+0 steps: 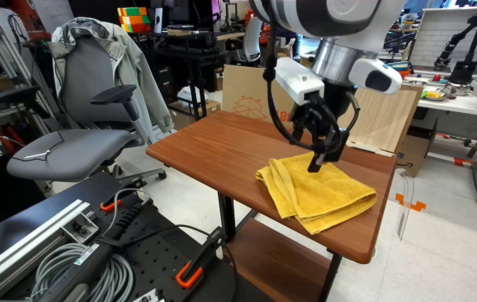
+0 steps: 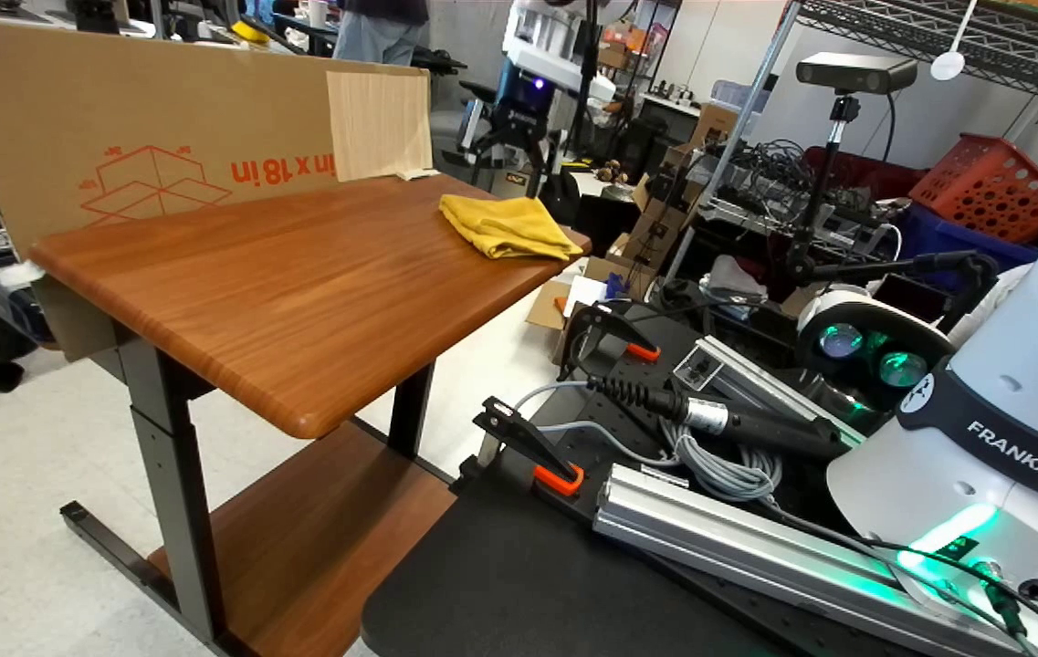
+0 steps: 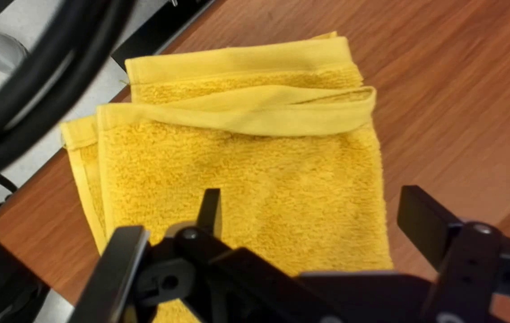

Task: Wipe the table with the towel

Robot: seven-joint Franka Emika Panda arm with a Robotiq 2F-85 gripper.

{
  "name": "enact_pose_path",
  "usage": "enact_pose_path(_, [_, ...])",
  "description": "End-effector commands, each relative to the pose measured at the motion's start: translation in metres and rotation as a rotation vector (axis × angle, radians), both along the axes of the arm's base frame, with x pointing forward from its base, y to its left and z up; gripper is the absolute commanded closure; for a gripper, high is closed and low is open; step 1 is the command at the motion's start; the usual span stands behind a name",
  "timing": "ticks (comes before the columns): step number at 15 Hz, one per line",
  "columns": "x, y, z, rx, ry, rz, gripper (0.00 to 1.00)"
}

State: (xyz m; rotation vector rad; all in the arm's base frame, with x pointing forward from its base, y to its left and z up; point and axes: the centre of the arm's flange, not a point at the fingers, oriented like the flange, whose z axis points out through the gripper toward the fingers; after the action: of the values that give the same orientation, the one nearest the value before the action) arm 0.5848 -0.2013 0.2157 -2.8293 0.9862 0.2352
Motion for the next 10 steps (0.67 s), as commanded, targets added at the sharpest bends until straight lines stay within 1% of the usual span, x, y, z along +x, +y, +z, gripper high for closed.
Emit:
enact_pose_path(1, [0.016, -0.028, -0.05, 0.022, 0.123, -0.083, 0.0])
enact_pose_path(4, [0.005, -0.04, -0.098, 0.023, 0.194, -0.117, 0.0])
enact_pose_path(6, [-0.001, -0.04, -0.114, 0.026, 0.205, -0.121, 0.0])
enact_pose_path(9, [0.008, -0.037, -0.106, -0.001, 0.135, -0.127, 0.0])
enact_pose_path(10, [0.015, -0.039, -0.101, -0.019, 0.096, -0.137, 0.0])
